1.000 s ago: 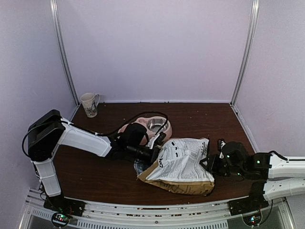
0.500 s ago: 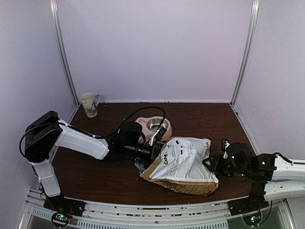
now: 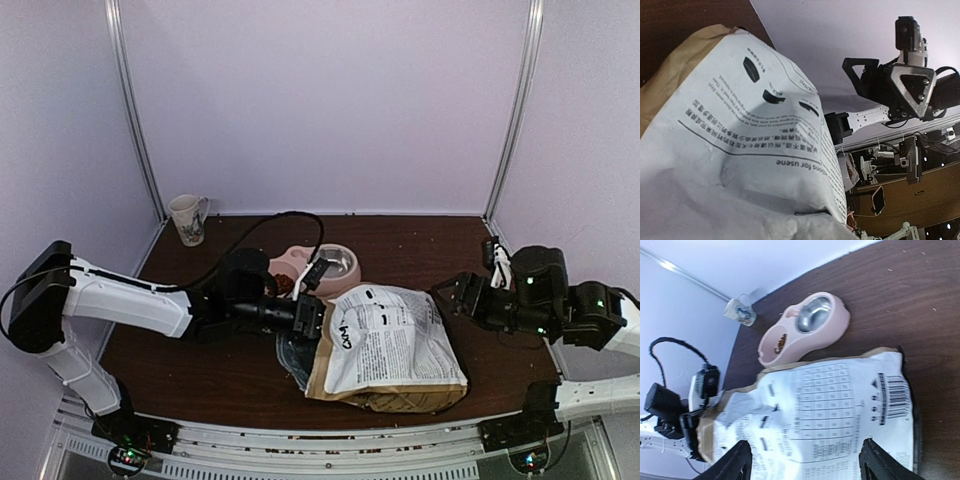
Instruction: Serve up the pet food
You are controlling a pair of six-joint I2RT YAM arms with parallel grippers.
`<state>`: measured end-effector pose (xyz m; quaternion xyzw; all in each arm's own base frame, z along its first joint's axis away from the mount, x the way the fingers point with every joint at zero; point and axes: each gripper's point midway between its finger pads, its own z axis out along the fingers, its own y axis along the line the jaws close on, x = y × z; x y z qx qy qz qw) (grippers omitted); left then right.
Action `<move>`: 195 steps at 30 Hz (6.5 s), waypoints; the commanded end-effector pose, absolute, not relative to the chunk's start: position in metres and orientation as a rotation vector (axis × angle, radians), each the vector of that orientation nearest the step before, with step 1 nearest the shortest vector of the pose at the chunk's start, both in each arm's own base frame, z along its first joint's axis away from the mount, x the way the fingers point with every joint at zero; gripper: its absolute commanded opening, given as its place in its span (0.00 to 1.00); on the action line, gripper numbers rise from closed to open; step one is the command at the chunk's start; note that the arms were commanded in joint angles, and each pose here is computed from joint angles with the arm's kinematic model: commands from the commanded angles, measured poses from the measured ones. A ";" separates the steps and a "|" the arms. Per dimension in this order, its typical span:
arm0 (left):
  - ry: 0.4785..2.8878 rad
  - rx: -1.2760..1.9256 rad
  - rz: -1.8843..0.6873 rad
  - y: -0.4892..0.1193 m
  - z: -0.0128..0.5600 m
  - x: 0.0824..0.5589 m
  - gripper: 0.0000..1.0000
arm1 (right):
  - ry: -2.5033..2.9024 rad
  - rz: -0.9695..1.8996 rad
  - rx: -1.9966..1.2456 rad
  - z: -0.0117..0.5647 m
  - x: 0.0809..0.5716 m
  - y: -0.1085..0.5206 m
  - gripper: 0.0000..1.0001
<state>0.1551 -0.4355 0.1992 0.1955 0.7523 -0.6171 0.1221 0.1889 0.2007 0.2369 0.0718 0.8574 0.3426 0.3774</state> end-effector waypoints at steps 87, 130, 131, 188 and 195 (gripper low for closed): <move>1.886 0.093 -2.006 -0.321 0.289 0.148 0.00 | 2.205 0.412 -0.106 0.277 0.187 0.258 0.00; 2.070 -0.617 -1.341 -0.208 0.175 0.323 0.00 | 2.198 0.448 -0.093 0.271 0.192 0.258 0.00; 2.085 -0.612 -1.326 -0.208 0.172 0.324 0.00 | 2.201 0.446 -0.097 0.270 0.192 0.259 0.00; 2.324 0.250 -0.327 -0.215 0.216 0.346 0.00 | 2.235 0.471 -0.126 0.256 0.198 0.269 0.00; 2.258 0.318 -0.267 -0.221 0.237 0.337 0.00 | 2.233 0.479 -0.126 0.258 0.197 0.269 0.00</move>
